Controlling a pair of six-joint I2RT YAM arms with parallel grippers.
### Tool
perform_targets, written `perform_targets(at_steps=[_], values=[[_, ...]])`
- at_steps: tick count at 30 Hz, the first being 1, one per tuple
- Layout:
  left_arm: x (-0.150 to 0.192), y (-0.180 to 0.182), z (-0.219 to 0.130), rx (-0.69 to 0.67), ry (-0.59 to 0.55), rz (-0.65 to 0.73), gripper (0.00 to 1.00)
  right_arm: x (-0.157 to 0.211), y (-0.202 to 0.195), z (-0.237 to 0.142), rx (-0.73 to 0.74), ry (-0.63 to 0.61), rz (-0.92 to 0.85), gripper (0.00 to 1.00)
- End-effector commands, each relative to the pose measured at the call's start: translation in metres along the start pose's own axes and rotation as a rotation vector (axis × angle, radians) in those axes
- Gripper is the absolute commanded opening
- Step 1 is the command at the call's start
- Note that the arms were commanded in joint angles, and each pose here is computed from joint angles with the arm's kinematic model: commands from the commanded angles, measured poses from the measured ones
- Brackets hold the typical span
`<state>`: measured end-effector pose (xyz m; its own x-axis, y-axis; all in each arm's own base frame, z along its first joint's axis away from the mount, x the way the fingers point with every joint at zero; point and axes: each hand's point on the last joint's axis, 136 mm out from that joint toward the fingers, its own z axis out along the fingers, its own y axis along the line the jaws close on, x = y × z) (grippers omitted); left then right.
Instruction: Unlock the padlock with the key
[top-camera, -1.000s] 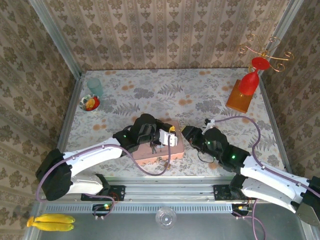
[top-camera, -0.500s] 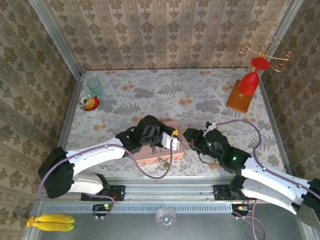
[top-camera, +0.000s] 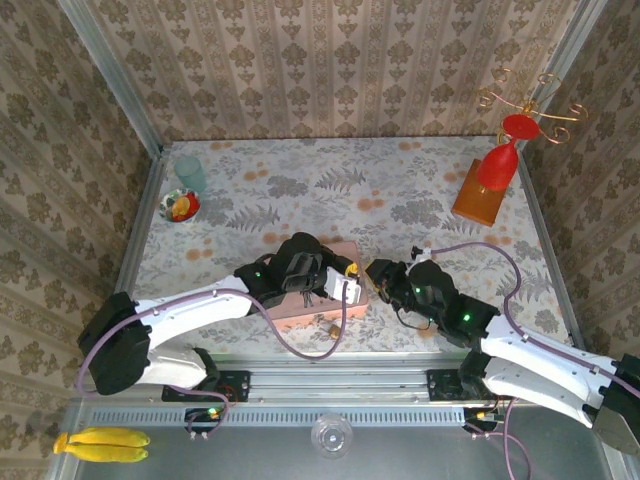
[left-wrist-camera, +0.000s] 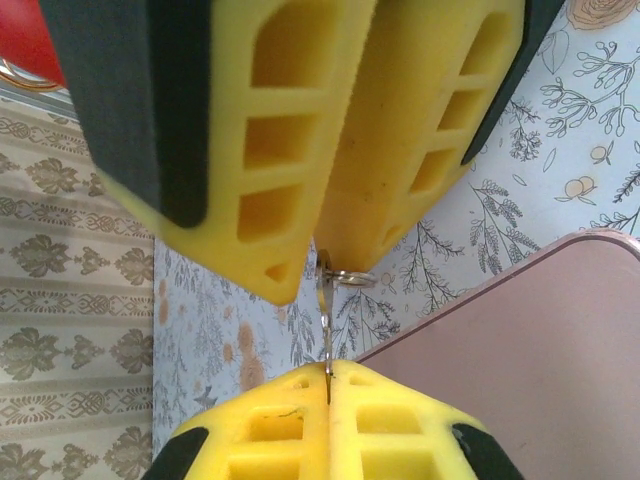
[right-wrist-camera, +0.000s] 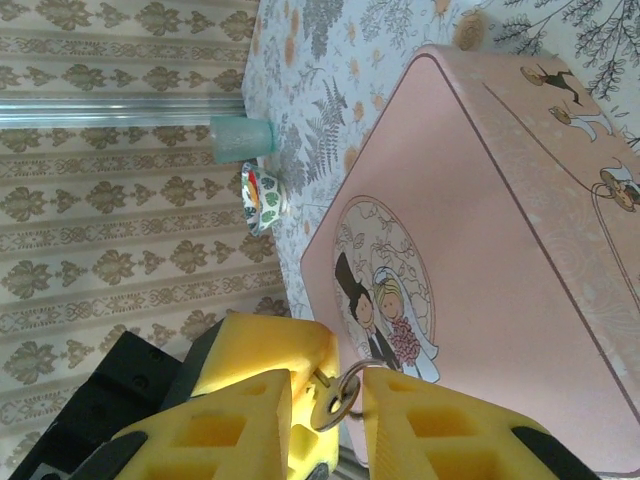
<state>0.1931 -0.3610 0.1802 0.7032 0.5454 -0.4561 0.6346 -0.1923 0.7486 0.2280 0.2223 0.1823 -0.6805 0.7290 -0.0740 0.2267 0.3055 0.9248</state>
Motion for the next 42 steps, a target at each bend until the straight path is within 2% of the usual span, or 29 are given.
perform_targets(at_steps=[1, 5, 16, 22, 27, 30, 32, 37, 40, 42], values=[[-0.011, 0.006, 0.0, 0.0, -0.034, 0.028, 0.0, -0.001, 0.001, 0.002, -0.015, -0.002, 0.03, 0.26], [-0.014, 0.004, 0.002, 0.007, -0.038, 0.029, 0.0, 0.001, -0.001, 0.004, -0.009, 0.007, 0.04, 0.23], [-0.015, 0.005, 0.004, -0.011, -0.036, 0.029, 0.02, -0.004, -0.01, 0.002, 0.019, -0.023, 0.047, 0.0], [-0.016, 0.013, 0.001, -0.078, -0.052, 0.006, 0.16, -0.007, -0.005, 0.001, 0.019, -0.04, 0.018, 0.0], [-0.014, 0.023, -0.005, -0.129, -0.066, -0.087, 0.25, -0.012, 0.0, 0.0, 0.006, -0.068, -0.032, 0.0], [-0.014, 0.029, -0.01, -0.164, -0.084, -0.146, 0.37, -0.017, 0.002, -0.001, -0.011, -0.092, -0.053, 0.0], [-0.014, 0.035, -0.017, -0.206, -0.1, -0.2, 0.47, -0.02, 0.004, -0.001, -0.025, -0.111, -0.069, 0.0], [-0.016, 0.053, -0.043, -0.298, -0.203, -0.387, 0.54, -0.026, 0.013, -0.003, -0.062, -0.151, -0.107, 0.0], [-0.017, 0.073, -0.072, -0.4, -0.347, -0.631, 0.67, -0.029, 0.021, -0.003, -0.092, -0.173, -0.139, 0.0], [-0.007, 0.086, -0.087, -0.449, -0.415, -0.842, 0.69, -0.031, 0.029, -0.003, -0.119, -0.185, -0.165, 0.0]])
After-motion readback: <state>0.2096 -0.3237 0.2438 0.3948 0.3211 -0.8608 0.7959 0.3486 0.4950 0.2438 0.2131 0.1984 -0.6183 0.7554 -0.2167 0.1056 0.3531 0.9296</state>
